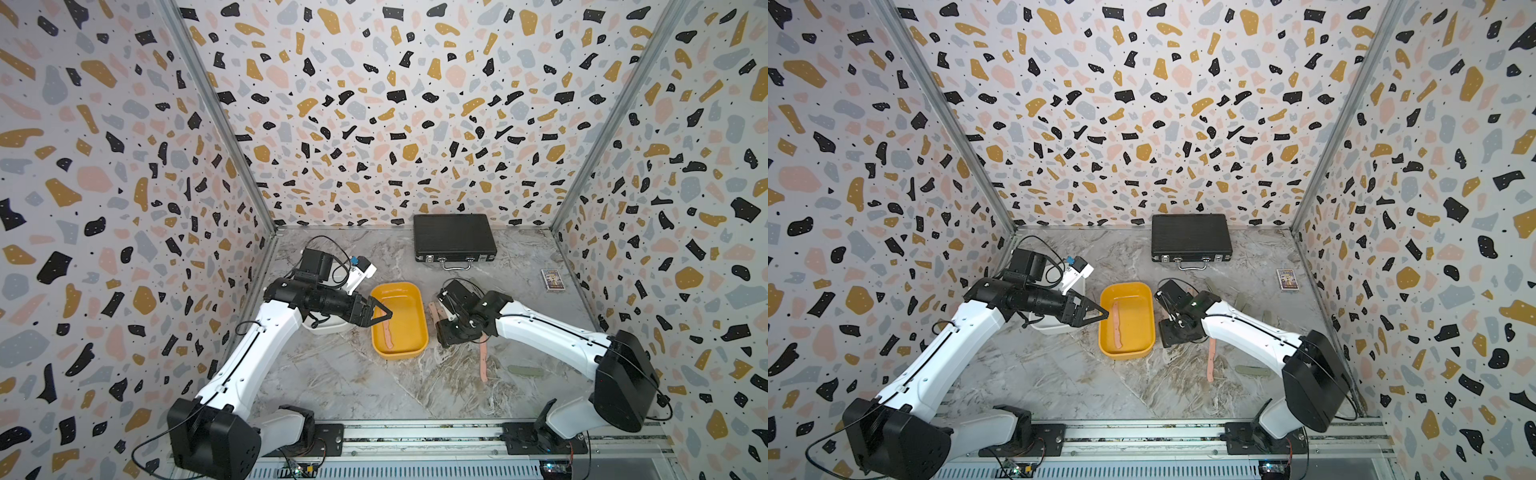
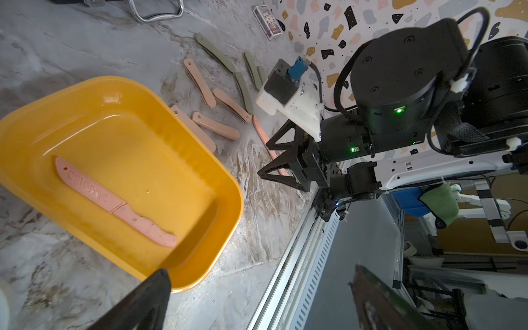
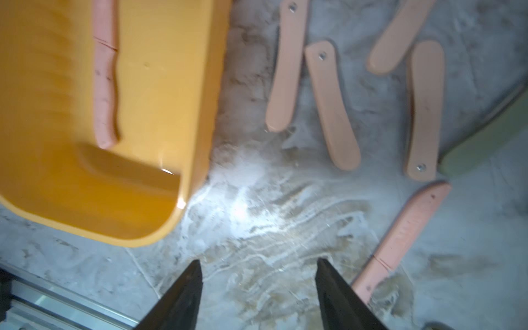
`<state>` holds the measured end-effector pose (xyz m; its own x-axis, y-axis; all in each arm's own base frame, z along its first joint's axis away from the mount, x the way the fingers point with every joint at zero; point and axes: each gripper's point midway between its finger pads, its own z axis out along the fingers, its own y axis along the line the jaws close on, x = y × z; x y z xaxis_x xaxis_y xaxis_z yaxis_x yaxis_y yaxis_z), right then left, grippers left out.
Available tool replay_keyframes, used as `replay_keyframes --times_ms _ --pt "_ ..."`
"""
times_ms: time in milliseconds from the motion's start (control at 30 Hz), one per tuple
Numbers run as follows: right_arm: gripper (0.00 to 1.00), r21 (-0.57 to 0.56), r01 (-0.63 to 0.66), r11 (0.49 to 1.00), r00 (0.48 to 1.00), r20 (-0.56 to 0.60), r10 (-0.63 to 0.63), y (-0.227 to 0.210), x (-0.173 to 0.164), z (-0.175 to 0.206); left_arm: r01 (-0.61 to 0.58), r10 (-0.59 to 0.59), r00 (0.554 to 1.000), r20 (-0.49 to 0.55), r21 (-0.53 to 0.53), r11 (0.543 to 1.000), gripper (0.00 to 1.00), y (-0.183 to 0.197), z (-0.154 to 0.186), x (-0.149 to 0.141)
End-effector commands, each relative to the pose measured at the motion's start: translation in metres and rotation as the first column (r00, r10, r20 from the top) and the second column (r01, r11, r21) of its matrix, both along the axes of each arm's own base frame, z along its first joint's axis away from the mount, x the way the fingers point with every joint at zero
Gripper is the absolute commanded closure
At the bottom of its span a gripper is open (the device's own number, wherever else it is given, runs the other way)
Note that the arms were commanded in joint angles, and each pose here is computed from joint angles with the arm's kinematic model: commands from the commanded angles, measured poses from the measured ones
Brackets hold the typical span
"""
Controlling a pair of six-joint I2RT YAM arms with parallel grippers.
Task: Place the fruit knives into the storage box by color
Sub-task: Pick up the fruit knife from the center of the board.
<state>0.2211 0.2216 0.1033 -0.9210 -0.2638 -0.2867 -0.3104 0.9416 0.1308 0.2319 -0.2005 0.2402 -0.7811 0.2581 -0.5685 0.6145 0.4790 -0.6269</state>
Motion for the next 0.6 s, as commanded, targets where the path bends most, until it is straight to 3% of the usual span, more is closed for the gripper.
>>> replay_keyframes --times_ms 0,233,567 --pt "0.34 -0.055 0.071 0.996 0.997 -0.005 -0.071 -0.034 -0.014 -0.002 0.011 -0.011 1.0 -0.005 -0.041 0.999 0.01 -0.007 -0.001 0.001" --pt "0.34 -0.109 0.141 0.984 0.986 -0.069 -0.149 -0.071 -0.033 -0.032 -0.005 0.006 1.0 0.024 -0.013 1.0 0.01 -0.004 -0.009 0.002" --pt "0.38 -0.138 0.164 0.977 0.973 -0.137 -0.183 -0.082 -0.044 -0.063 -0.002 0.0 0.999 0.034 0.052 0.999 0.01 0.003 -0.026 0.001"
